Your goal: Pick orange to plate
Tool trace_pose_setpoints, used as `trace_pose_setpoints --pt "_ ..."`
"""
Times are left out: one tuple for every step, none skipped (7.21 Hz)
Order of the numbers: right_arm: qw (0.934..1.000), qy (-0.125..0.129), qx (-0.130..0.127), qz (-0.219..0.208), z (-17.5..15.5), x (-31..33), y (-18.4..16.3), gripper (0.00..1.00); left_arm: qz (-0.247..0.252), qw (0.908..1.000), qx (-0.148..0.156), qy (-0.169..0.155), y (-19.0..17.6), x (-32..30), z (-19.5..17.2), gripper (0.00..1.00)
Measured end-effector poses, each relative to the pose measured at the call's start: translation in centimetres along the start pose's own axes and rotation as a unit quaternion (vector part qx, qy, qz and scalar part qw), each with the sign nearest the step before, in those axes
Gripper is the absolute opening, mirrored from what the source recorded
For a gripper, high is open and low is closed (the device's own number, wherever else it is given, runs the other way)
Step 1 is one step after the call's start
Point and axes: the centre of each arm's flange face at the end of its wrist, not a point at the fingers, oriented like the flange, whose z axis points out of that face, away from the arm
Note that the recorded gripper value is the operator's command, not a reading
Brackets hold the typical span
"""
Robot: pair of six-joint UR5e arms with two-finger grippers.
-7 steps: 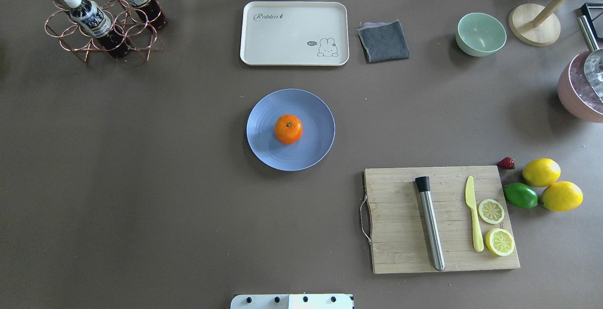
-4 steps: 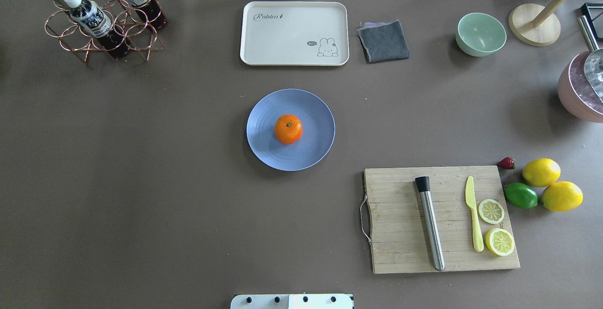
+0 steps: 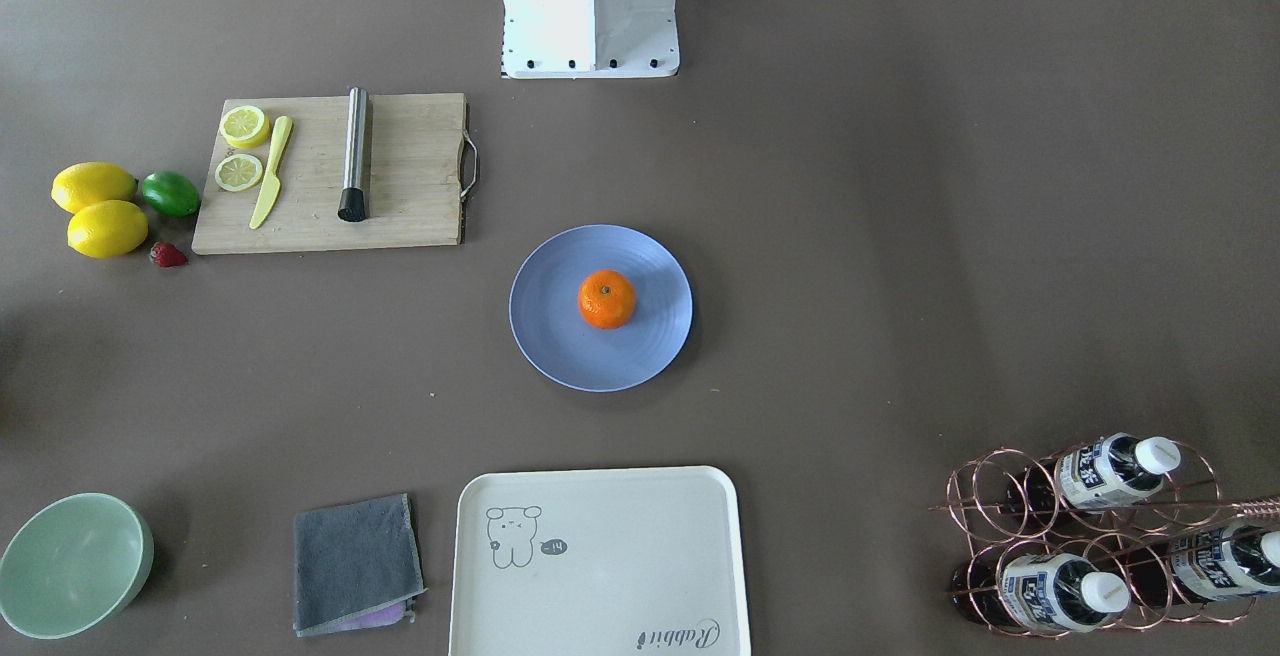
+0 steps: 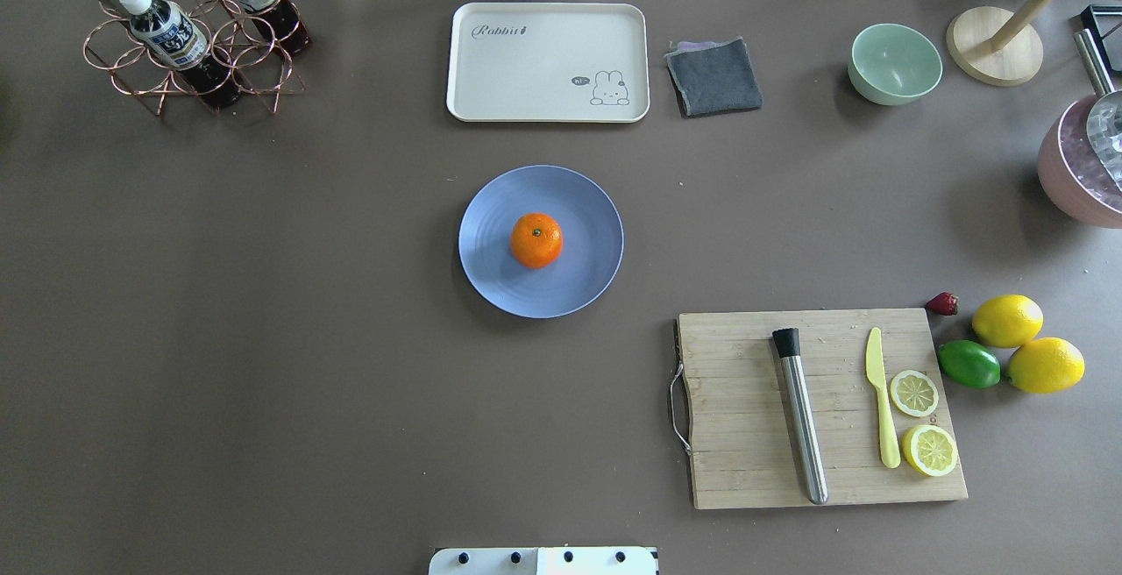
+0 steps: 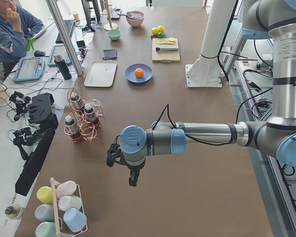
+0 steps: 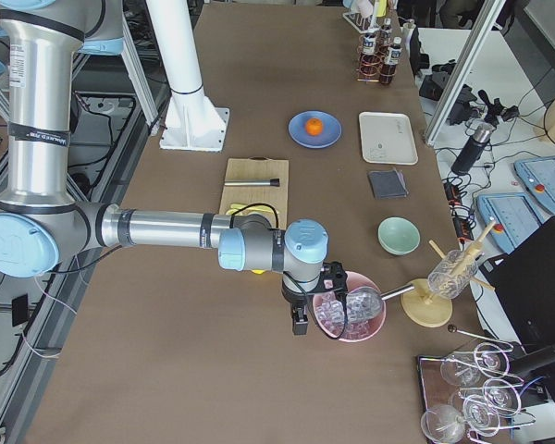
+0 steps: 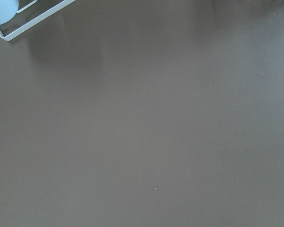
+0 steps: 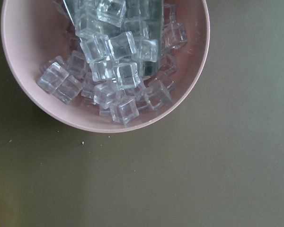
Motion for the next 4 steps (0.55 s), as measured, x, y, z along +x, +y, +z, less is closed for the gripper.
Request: trace_pose_setpoints --pt "1.0 0.0 0.0 0.0 -0.01 -0.01 -0.02 1.0 0.0 1.0 0.0 0.0 0.03 -0.01 -0.01 0.98" --pt "1.0 0.0 0.0 0.0 -0.02 -0.01 -0.03 1.0 -0.001 1.0 0.0 0.0 0.12 -0.05 0.03 0.98" --pt "1.0 0.0 0.0 -0.001 -0.03 -0.02 -0.05 1.0 -0.002 1.0 -0.001 0.0 0.31 -0.17 0.17 0.98" --pt "1.0 0.0 0.0 -0.001 -0.04 -0.03 -0.06 1.0 -0.005 1.0 -0.003 0.001 0.55 -0.32 0.36 0.98"
